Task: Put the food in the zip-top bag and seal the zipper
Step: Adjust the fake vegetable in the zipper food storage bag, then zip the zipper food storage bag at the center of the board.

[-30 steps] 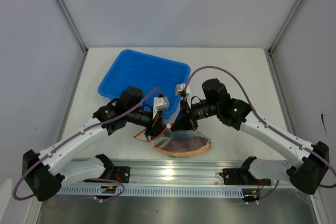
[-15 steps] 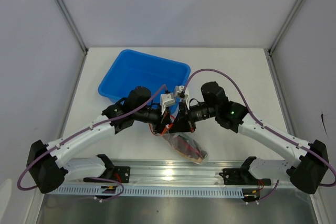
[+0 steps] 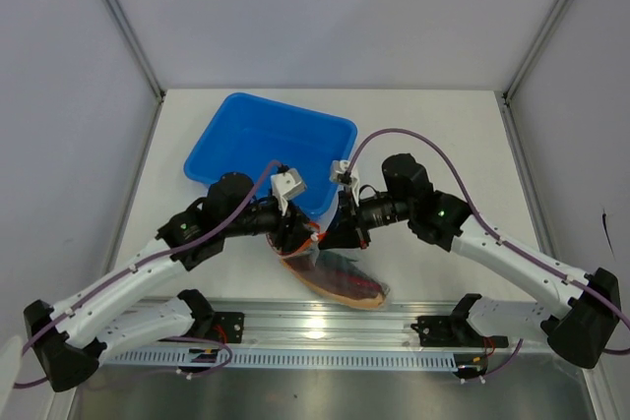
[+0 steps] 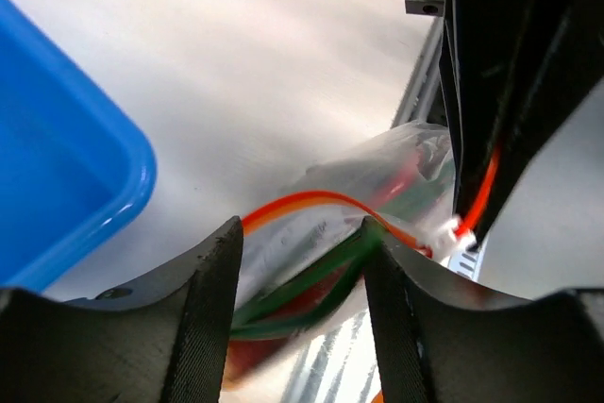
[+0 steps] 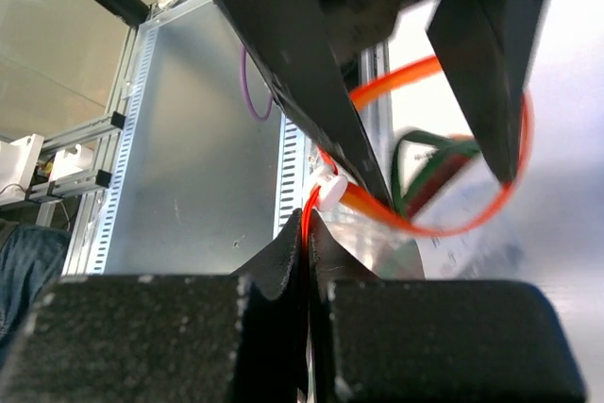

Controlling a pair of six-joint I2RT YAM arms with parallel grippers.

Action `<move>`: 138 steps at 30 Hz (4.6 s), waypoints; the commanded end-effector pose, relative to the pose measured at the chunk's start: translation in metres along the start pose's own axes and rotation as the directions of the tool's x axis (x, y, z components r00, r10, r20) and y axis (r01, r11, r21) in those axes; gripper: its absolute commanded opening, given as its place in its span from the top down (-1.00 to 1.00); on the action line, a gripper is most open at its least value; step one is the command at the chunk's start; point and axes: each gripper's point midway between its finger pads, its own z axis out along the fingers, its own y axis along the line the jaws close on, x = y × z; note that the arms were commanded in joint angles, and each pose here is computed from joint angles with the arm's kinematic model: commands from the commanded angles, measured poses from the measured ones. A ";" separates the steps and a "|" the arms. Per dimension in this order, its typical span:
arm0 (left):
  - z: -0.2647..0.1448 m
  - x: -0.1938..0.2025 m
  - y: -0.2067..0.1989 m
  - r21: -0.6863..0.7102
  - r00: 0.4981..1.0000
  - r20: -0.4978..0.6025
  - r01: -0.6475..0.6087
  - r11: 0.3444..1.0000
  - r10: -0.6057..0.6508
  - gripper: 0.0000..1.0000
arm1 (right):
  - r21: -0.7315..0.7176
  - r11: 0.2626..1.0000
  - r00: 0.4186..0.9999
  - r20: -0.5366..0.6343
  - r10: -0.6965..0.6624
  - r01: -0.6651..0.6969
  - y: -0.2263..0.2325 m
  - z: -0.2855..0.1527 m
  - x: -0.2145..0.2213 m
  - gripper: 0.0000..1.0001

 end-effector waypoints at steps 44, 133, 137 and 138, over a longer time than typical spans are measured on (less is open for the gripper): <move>-0.038 -0.062 -0.044 0.069 0.899 0.316 -0.340 0.938 0.303 -0.90 | -0.059 0.997 0.998 0.013 -0.058 0.058 0.012 -0.008 -0.014 1.00; -0.040 -0.027 -0.039 0.258 0.967 -0.049 -0.229 0.939 0.249 0.99 | 0.011 0.999 0.955 -0.296 -0.033 0.038 -0.017 0.007 0.007 0.35; -0.039 -0.028 -0.040 0.268 0.968 -0.048 -0.225 0.937 0.246 0.99 | 0.021 0.999 0.955 -0.295 -0.042 0.050 -0.018 0.009 0.005 0.32; -0.039 -0.027 -0.041 0.273 0.968 -0.051 -0.221 0.936 0.244 0.99 | 0.030 0.998 0.954 -0.295 -0.047 0.059 -0.020 0.009 0.004 0.26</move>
